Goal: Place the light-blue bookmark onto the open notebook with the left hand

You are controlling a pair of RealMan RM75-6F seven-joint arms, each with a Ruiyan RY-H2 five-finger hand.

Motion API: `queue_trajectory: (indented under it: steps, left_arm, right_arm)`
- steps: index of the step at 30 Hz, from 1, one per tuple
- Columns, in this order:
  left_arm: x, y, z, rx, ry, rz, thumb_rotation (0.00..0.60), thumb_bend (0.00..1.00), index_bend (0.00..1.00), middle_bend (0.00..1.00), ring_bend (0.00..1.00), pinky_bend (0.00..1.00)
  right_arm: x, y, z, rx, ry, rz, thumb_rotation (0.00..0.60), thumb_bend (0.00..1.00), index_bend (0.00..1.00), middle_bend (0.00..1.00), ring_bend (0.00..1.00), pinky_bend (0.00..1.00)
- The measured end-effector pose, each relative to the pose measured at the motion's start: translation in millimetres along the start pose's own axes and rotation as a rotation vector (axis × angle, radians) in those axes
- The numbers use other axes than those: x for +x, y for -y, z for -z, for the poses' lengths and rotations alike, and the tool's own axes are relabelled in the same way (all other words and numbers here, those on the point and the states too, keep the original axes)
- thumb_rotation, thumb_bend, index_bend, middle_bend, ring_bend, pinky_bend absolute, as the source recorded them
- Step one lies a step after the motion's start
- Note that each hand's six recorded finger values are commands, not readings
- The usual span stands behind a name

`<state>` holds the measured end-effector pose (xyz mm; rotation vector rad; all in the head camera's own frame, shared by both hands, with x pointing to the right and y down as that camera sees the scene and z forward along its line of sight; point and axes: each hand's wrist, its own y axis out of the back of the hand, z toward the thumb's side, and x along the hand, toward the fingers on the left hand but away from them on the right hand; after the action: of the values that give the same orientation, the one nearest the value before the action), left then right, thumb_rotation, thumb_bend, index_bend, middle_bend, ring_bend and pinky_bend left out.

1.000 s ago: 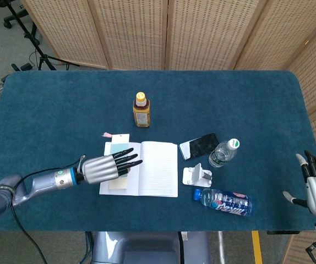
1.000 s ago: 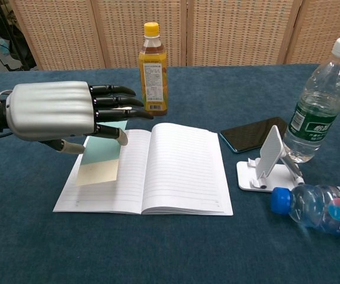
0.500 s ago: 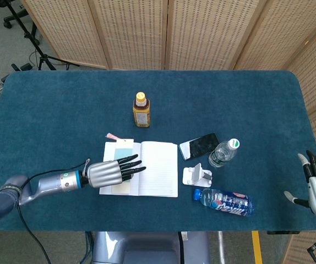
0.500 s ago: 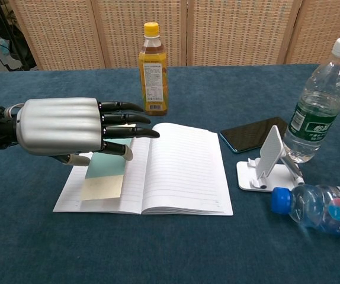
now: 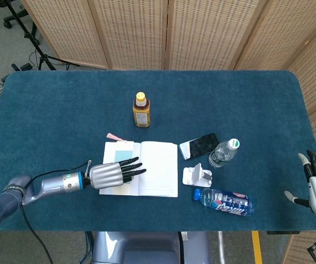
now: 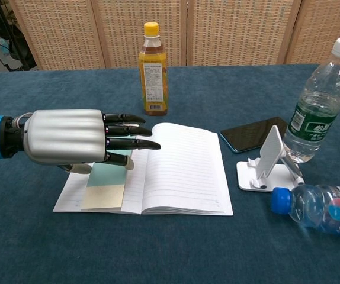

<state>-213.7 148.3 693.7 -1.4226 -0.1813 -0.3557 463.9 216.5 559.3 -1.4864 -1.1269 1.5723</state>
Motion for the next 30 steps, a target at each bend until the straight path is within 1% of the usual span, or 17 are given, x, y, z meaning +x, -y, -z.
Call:
queue_trajectory:
  steps: [9, 15, 30]
  left_arm:
    - [9, -1, 1, 0.019, 0.014, -0.012, 0.600, 0.21, 0.39, 0.00, 0.00, 0.09]
    - [13, -2, 2, 0.002, 0.004, -0.018, 0.600, 0.21, 0.39, 0.00, 0.00, 0.09]
    - [14, 0, 0, 0.004, 0.002, -0.005, 0.600, 0.21, 0.39, 0.00, 0.00, 0.09]
  right_arm:
    - [0, -1, 0, -0.003, -0.002, 0.002, 0.600, 0.00, 0.00, 0.00, 0.00, 0.00]
    - [0, -1, 0, -0.003, -0.004, 0.002, 0.600, 0.00, 0.00, 0.00, 0.00, 0.00]
    - [0, -1, -1, -0.003, -0.006, 0.004, 0.600, 0.00, 0.00, 0.00, 0.00, 0.00]
